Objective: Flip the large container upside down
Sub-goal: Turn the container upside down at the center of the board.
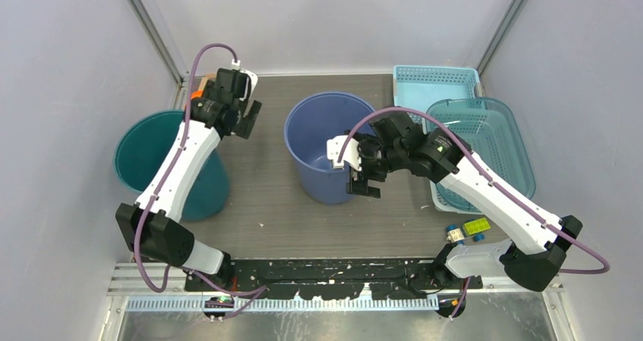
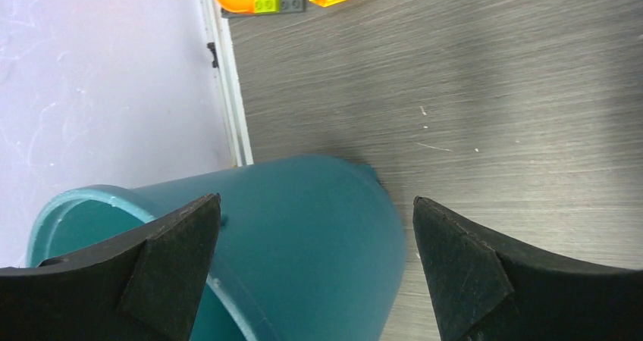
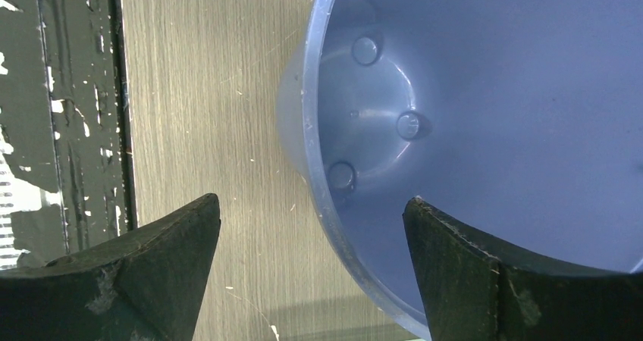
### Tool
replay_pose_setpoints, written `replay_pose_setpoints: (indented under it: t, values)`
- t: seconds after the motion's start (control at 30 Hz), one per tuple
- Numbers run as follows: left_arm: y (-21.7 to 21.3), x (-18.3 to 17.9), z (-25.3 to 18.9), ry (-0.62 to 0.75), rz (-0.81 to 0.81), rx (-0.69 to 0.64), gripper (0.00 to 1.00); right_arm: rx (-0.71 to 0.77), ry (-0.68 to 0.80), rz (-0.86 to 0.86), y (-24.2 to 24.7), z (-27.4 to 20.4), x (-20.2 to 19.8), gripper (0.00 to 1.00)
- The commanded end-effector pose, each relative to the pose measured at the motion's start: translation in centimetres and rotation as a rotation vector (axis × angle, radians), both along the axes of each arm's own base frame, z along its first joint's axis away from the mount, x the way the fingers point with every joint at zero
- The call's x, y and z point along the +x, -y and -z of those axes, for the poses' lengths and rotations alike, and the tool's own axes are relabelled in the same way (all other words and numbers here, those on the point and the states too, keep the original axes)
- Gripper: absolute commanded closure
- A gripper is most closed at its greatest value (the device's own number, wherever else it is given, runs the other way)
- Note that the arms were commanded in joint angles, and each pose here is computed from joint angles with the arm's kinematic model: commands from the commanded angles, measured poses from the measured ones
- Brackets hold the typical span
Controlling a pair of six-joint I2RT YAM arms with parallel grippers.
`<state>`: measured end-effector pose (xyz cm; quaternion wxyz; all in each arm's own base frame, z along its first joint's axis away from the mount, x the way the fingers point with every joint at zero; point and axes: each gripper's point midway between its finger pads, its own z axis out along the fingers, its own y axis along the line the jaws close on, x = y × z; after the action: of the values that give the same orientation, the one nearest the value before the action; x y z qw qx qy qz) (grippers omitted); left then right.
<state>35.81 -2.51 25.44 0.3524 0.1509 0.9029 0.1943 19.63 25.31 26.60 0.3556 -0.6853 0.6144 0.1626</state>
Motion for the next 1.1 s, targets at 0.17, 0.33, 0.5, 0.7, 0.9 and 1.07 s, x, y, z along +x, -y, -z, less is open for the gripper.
replay_pose_setpoints:
  t: [0.17, 0.33, 0.5, 0.7, 0.9, 1.07]
  values:
    - [2.6, 1.4, -5.4, 0.163, 0.162, -0.174, 0.00, 0.013, 0.009, -0.027, -0.7, -0.6, -0.5, 0.13]
    - [10.1, 0.5, -8.9, 0.197, 0.491, -0.414, 0.00, -0.003, -0.029, -0.063, -1.3, -1.0, -1.1, 0.26]
    - [14.0, -1.1, -9.4, 0.209, 0.669, -0.532, 0.00, -0.032, -0.075, -0.074, -1.9, -0.7, -1.2, 0.45]
    - [15.2, -2.7, -8.8, 0.262, 0.748, -0.601, 0.00, -0.067, -0.123, -0.068, -2.0, 0.3, -1.4, 0.52]
    - [16.5, -4.7, -10.1, 0.308, 0.830, -0.699, 0.00, -0.063, -0.159, -0.074, -2.2, 0.3, -1.8, 0.88]
    - [16.6, -5.4, -11.8, 0.338, 0.843, -0.724, 0.00, -0.037, -0.171, -0.068, -2.6, -0.6, -1.9, 0.99]
